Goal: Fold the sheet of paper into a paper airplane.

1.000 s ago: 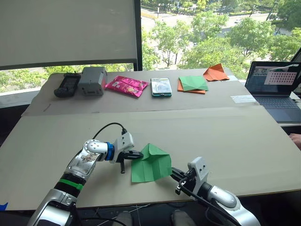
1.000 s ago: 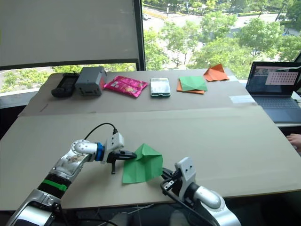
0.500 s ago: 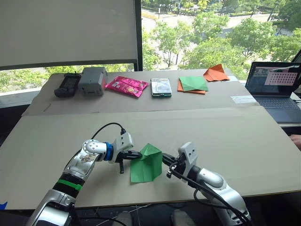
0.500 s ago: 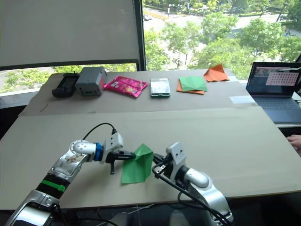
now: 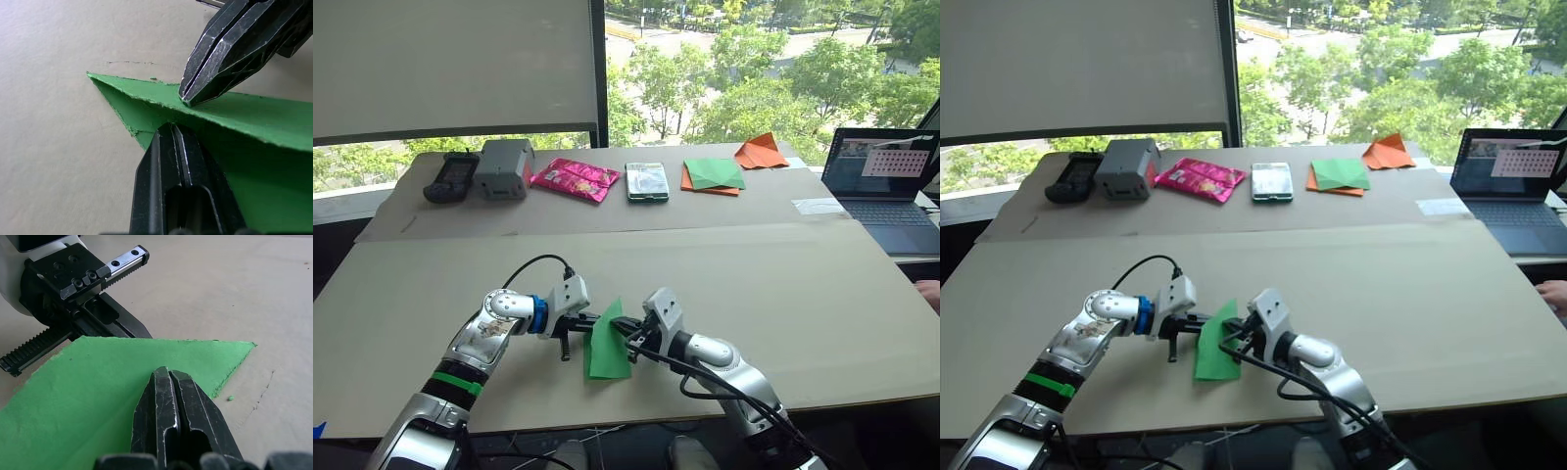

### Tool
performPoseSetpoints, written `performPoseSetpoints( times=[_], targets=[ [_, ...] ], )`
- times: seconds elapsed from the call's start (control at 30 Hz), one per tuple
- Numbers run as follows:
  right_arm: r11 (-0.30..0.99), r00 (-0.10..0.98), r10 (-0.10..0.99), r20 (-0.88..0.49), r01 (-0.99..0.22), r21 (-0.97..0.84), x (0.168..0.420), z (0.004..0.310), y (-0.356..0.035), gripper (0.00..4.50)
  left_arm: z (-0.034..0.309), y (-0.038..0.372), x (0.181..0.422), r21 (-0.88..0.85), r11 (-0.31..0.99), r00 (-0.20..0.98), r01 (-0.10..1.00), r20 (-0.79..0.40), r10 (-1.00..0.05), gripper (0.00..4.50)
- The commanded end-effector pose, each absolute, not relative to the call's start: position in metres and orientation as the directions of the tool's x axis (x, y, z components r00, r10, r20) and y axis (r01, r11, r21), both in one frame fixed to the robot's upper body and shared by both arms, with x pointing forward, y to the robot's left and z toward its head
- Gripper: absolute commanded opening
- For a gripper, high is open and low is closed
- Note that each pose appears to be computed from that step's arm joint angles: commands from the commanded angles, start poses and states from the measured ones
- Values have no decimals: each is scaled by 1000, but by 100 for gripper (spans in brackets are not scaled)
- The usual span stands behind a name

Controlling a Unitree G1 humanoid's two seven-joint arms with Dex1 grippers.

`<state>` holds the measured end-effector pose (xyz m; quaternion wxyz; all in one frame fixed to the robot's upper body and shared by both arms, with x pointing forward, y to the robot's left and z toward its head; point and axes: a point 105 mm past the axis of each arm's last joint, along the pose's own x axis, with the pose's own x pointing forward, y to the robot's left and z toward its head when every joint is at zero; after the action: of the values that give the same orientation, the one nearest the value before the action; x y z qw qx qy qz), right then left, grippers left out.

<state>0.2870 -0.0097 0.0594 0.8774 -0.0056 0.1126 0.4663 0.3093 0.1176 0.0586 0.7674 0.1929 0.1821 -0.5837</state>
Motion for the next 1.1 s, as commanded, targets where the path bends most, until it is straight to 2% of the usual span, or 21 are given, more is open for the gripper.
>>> performPoseSetpoints(
  times=[0.03,0.3,0.5,0.67,0.83,1.1],
  targets=[
    [556,535,821,-198,-829,64,291,62,-5,0,40,128,305,42,276,249,960,-578,-777,2],
    [563,533,808,-251,-824,63,293,54,-6,0,56,143,312,61,348,321,936,-555,-767,2],
    [564,533,806,-259,-824,58,294,53,-6,0,87,156,320,90,400,388,912,-509,-769,2],
    [562,530,803,-273,-825,54,294,49,-6,0,103,142,310,41,361,341,932,-443,-829,2],
    [567,532,798,-283,-822,53,294,48,-7,0,99,132,300,-9,333,297,943,-425,-855,2],
    [573,540,795,-277,-818,47,295,52,-9,0,62,143,298,5,350,299,937,-535,-791,2]
  ],
)
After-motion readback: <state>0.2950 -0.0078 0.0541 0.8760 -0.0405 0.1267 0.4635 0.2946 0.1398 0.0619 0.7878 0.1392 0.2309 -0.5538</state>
